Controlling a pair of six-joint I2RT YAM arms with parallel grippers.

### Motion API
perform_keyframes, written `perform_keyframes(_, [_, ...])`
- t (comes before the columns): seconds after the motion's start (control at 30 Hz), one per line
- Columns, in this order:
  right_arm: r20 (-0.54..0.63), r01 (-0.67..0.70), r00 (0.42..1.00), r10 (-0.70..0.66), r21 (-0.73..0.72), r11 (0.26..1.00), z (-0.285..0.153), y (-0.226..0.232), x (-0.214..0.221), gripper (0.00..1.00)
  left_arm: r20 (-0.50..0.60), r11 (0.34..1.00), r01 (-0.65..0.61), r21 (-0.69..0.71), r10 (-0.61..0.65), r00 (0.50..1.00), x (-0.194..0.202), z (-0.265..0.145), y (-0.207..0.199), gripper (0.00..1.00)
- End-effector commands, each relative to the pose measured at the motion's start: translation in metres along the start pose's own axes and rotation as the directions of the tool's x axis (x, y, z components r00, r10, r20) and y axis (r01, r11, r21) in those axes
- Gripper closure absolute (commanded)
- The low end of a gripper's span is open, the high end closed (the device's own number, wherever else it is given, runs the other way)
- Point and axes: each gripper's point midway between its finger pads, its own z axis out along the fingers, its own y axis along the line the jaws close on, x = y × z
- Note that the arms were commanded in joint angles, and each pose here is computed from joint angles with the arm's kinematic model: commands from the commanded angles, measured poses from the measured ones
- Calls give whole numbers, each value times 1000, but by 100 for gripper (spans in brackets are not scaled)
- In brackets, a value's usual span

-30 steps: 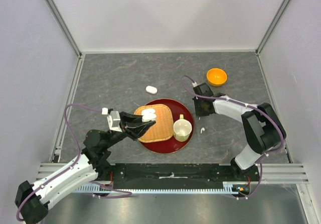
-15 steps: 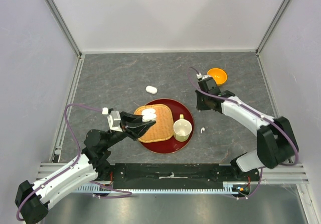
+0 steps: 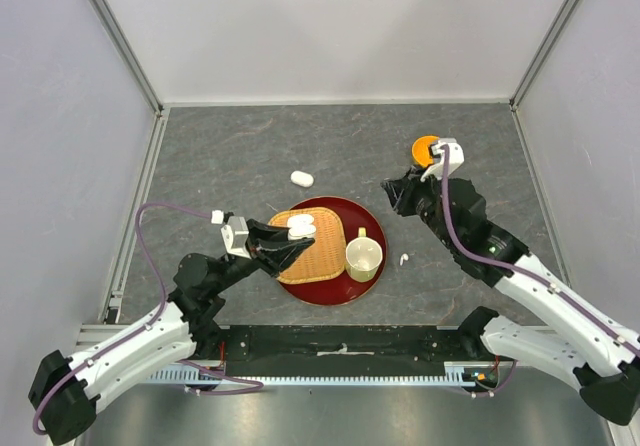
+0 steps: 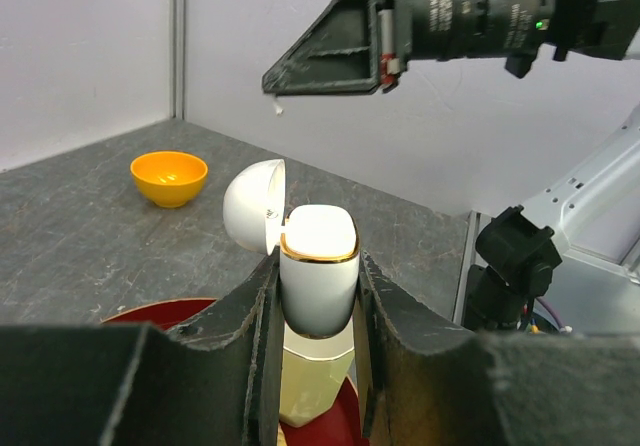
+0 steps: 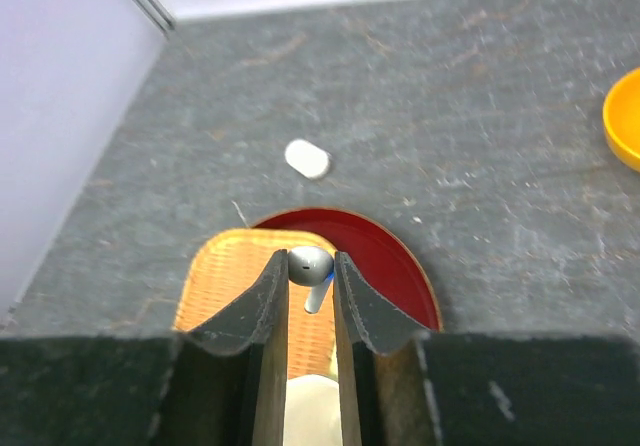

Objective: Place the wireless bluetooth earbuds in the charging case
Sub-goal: Pick up the earbud from the center of the board, then place the earbud in the charging case.

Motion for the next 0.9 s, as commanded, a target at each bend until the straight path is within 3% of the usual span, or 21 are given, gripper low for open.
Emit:
perform_keyframes(0.0, [171,-67,982,82,-90,994,-18,26,-37,100,88,1000,-17,10,16,996,-27,8,-4,98])
perform_keyframes(0.4, [222,8,973,67,-323,946,-50,108,-47,100,95,997,-63,36,59,994,-28,12,-6,98])
perform_keyframes(0.87, [226,62,974,25,-367,928,-60,171,-18,100,80,985,-170,2,169,982,-25,11,2,98])
